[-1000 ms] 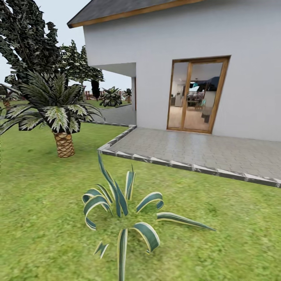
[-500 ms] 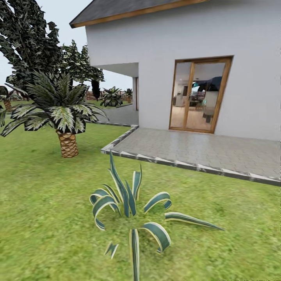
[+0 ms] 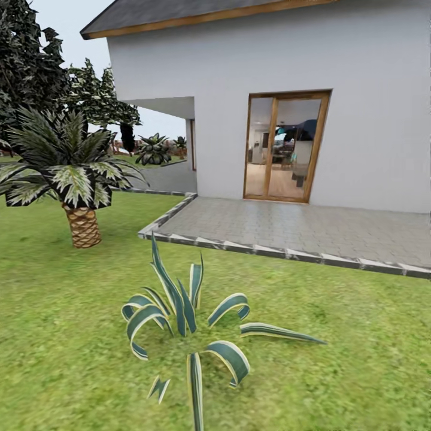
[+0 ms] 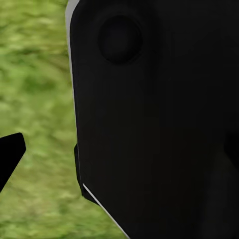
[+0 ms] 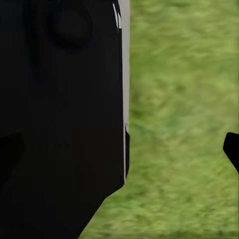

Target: Take the three Easter eggs out of the wicker basket on the lawn in the garden, then place them on the lawn next to a single tree (choose any tree) so that all three eggs are next to the same tree and none are left in the basket.

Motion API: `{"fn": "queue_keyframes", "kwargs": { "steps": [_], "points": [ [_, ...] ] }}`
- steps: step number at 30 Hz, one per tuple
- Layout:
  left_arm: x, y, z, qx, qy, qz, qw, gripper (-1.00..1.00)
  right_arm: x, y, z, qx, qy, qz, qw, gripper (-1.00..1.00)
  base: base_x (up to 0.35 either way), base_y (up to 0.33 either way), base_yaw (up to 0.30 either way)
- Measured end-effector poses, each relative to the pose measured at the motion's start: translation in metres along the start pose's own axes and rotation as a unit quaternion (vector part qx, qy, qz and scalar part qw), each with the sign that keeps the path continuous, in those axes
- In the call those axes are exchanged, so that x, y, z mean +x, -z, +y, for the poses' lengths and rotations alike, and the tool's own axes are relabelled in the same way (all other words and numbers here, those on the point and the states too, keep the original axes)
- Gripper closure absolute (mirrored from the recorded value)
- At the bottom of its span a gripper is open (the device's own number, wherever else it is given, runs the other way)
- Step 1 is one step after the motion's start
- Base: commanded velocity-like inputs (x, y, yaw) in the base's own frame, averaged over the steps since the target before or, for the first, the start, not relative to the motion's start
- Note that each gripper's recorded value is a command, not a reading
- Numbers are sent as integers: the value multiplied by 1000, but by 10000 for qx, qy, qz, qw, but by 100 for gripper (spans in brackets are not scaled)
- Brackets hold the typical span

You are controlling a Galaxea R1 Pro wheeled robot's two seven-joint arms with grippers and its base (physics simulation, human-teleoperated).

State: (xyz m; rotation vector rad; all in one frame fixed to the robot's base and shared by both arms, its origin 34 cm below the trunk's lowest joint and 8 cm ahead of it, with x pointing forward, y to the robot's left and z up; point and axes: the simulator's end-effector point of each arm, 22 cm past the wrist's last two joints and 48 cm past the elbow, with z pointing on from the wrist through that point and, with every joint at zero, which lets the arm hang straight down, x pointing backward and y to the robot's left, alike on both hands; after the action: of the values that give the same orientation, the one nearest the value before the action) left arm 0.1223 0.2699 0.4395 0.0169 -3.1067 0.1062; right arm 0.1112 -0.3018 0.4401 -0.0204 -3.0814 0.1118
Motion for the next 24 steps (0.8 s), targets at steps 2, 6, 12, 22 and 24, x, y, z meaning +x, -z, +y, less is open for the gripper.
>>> {"fn": "queue_keyframes", "kwargs": {
  "steps": [2, 6, 12, 22, 24],
  "points": [
    [0, 0, 0, 5, -3, 2, 10000, -100, 0, 0, 0, 0, 5, 1, 10000, -100, 0, 239, -10],
    [0, 0, 0, 7, -5, 6, 10000, -100, 0, 0, 0, 0, 8, 1, 10000, -100, 0, 294, -2],
    [0, 0, 0, 8, -5, 4, 10000, -100, 0, 0, 0, 1, 22, 1, 10000, -100, 0, 310, 0],
    [0, 0, -1, 7, -12, 4, 10000, -100, 0, 0, 0, -3, 26, -6, 10000, -100, 0, 292, -71],
    [0, 0, -1, 6, -3, -1, 10000, -100, 0, 0, 0, -4, 21, -7, 10000, -100, 0, 109, -252]
  ]
}}
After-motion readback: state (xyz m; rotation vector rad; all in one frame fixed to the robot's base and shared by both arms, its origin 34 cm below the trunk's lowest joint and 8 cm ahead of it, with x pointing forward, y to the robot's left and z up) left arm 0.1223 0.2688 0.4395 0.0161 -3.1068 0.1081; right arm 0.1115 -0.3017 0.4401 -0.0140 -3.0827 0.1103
